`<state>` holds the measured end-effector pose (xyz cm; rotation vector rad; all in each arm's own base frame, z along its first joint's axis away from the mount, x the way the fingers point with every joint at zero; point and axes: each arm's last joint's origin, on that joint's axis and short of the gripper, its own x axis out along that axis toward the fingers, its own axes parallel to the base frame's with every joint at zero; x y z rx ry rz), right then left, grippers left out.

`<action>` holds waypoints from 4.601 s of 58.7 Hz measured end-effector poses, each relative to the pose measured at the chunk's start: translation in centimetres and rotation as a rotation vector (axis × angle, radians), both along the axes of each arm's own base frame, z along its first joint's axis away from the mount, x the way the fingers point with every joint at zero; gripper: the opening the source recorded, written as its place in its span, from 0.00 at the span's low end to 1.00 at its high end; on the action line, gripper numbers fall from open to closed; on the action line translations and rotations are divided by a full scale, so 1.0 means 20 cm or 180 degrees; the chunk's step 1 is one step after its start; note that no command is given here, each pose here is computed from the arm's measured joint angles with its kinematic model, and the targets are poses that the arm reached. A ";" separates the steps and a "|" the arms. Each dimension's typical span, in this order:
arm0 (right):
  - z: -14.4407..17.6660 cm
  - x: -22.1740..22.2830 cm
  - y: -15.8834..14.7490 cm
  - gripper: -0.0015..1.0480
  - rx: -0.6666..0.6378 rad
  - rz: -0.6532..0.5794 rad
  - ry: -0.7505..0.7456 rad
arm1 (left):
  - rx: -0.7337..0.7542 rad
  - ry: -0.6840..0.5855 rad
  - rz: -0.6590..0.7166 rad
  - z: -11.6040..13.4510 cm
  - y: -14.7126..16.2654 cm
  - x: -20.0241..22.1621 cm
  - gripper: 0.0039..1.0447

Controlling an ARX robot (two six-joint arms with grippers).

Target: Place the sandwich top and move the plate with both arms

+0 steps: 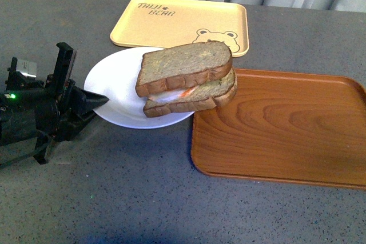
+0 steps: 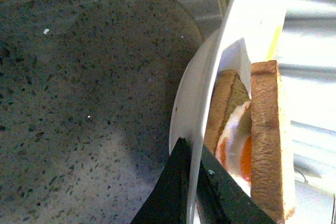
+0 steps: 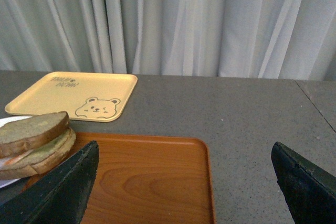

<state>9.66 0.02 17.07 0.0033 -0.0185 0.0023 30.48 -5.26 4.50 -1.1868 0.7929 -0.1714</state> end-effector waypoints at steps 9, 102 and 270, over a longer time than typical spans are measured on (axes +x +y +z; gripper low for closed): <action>0.00 0.00 0.00 0.91 0.0000 0.0001 0.0000 | -0.0043 -0.0092 0.0021 0.07 0.02 -0.02 0.02; 0.00 0.00 0.00 0.91 0.0000 0.0000 0.0000 | -0.0297 -0.0044 -0.0425 0.08 -0.31 1.06 0.18; 0.00 0.00 0.00 0.91 0.0000 0.0001 0.0000 | 0.3747 -0.2558 0.0590 0.63 0.26 -0.92 0.01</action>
